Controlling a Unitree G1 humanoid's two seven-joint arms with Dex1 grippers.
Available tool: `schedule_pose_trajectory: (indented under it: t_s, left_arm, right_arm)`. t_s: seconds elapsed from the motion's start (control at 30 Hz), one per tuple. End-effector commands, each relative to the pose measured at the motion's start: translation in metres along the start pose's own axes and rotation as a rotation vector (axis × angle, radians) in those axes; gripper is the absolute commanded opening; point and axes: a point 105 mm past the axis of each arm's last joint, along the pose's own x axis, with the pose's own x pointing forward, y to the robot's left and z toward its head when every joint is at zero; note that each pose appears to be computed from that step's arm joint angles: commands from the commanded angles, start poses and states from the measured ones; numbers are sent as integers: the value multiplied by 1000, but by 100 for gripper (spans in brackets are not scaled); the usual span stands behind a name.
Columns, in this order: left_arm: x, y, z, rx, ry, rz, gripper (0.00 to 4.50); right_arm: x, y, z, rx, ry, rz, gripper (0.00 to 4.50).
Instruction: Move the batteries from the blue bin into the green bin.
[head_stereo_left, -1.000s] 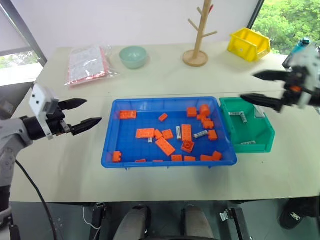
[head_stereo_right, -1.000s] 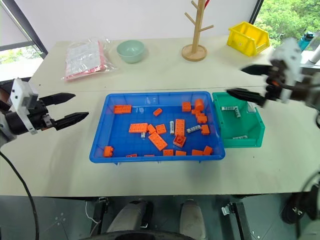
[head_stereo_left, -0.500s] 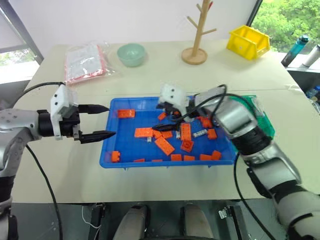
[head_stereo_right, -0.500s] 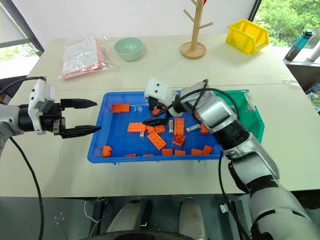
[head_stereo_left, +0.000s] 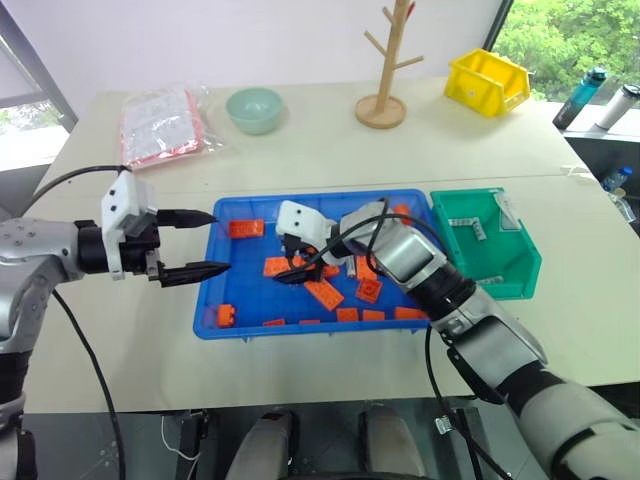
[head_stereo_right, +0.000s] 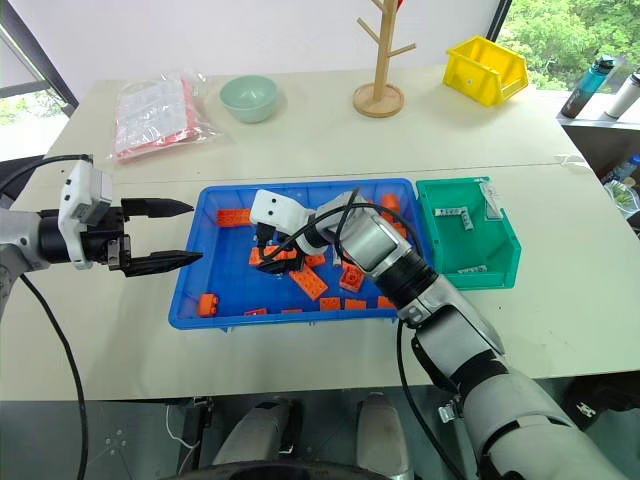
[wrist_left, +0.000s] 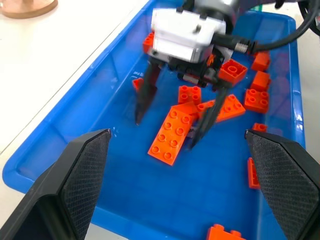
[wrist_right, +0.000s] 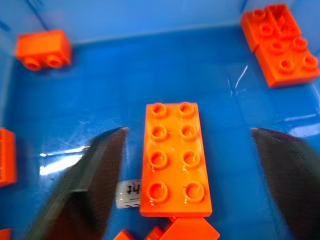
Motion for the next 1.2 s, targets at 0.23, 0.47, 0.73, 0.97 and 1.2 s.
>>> schedule_pose_trajectory:
  t_s: [0.23, 0.47, 0.73, 0.97, 1.2]
  left_arm:
    - [-1, 6, 12, 50, -19, 31, 450]
    - [5, 7, 12, 52, -36, 31, 450]
    - [15, 5, 15, 60, -56, 15, 450]
    - [16, 4, 14, 64, -56, 7, 450]
    - [21, 5, 19, 85, -58, -13, 450]
  right_arm:
    - [-1, -6, 33, -20, -101, -22, 118]
    - [10, -21, 40, -1, -143, -95, 225]
    - [-21, -20, 43, -14, -239, 9, 349]
    - [-51, -9, 8, -28, -188, 101, 349]
    - [-37, 14, -5, -18, -159, 156, 349]
